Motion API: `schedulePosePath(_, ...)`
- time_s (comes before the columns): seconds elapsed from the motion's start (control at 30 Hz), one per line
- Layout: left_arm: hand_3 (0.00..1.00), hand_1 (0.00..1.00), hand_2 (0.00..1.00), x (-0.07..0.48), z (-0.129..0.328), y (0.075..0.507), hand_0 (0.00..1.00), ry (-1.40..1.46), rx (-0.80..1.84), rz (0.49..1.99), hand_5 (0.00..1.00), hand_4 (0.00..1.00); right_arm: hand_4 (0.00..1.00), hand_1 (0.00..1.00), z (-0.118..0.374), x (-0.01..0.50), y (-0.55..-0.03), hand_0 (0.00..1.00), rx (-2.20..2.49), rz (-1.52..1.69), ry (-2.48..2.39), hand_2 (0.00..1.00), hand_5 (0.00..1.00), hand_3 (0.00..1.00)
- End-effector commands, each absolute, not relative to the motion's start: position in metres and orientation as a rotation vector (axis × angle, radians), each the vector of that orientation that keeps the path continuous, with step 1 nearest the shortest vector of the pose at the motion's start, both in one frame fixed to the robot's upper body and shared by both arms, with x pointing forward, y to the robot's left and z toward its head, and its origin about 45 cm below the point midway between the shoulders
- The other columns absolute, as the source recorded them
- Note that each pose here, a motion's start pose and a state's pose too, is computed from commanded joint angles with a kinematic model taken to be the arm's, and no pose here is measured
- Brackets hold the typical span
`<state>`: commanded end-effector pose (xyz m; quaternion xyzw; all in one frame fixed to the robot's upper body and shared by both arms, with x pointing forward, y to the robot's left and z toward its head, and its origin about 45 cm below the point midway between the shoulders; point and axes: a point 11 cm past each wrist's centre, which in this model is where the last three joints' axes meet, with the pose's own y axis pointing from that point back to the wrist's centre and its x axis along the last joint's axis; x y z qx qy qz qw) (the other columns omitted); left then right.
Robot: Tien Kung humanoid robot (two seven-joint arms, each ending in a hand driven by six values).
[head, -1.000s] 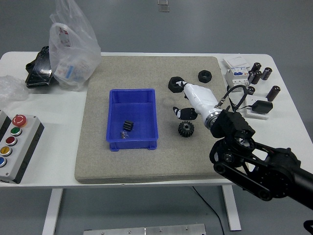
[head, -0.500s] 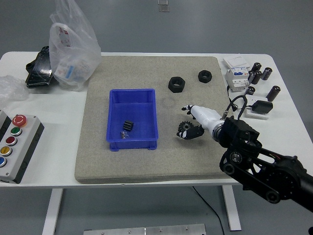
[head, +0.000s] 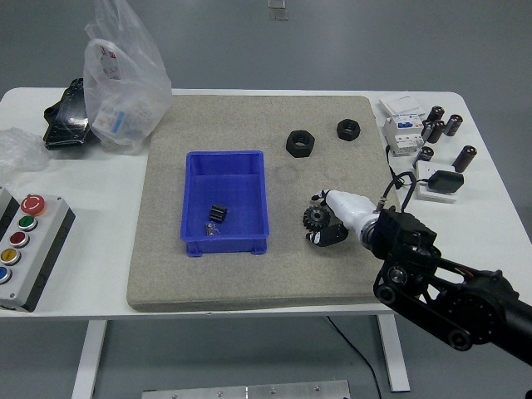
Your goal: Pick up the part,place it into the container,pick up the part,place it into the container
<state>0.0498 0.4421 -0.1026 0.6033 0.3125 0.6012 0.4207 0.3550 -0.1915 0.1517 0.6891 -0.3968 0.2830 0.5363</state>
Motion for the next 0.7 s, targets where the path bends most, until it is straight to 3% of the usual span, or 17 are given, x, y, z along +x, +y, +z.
schedulePosePath(0.07, 0.622, 0.538, 0.541, 0.05, -0.103, 0.442, 0.622, 0.782, 1.511, 1.507, 0.337, 0.7, 0.562, 0.645, 0.152, 0.355, -0.192, 0.363, 1.633, 0.689, -0.955, 0.58, 0.002, 0.628)
schedulePosePath(0.1, 0.623, 0.538, 0.541, 0.05, -0.102, 0.443, 0.623, 0.782, 1.51, 1.508, 0.338, 0.701, 0.504, 0.614, 0.153, 0.355, -0.192, 0.365, 1.629, 0.697, -0.96, 0.451, 0.002, 0.544)
schedulePosePath(0.27, 0.623, 0.538, 0.541, 0.05, -0.102, 0.443, 0.623, 0.782, 1.508, 1.509, 0.338, 0.701, 0.504, 0.614, 0.156, 0.357, -0.193, 0.365, 1.609, 0.73, -0.995, 0.451, 0.002, 0.544)
schedulePosePath(0.3, 0.623, 0.538, 0.54, 0.05, -0.102, 0.443, 0.623, 0.782, 1.508, 1.509, 0.34, 0.702, 0.443, 0.606, 0.156, 0.358, -0.193, 0.343, 1.606, 0.735, -1.0, 0.381, 0.002, 0.545)
schedulePosePath(0.53, 0.623, 0.538, 0.54, 0.049, -0.103, 0.442, 0.623, 0.787, 1.51, 1.508, 0.346, 0.703, 0.432, 0.596, 0.164, 0.362, -0.189, 0.347, 1.605, 0.773, -1.036, 0.374, 0.002, 0.544)
schedulePosePath(0.7, 0.624, 0.539, 0.541, 0.048, -0.103, 0.443, 0.623, 0.79, 1.516, 1.507, 0.352, 0.706, 0.434, 0.591, 0.196, 0.371, -0.162, 0.345, 1.635, 0.913, -1.097, 0.373, 0.002, 0.544)
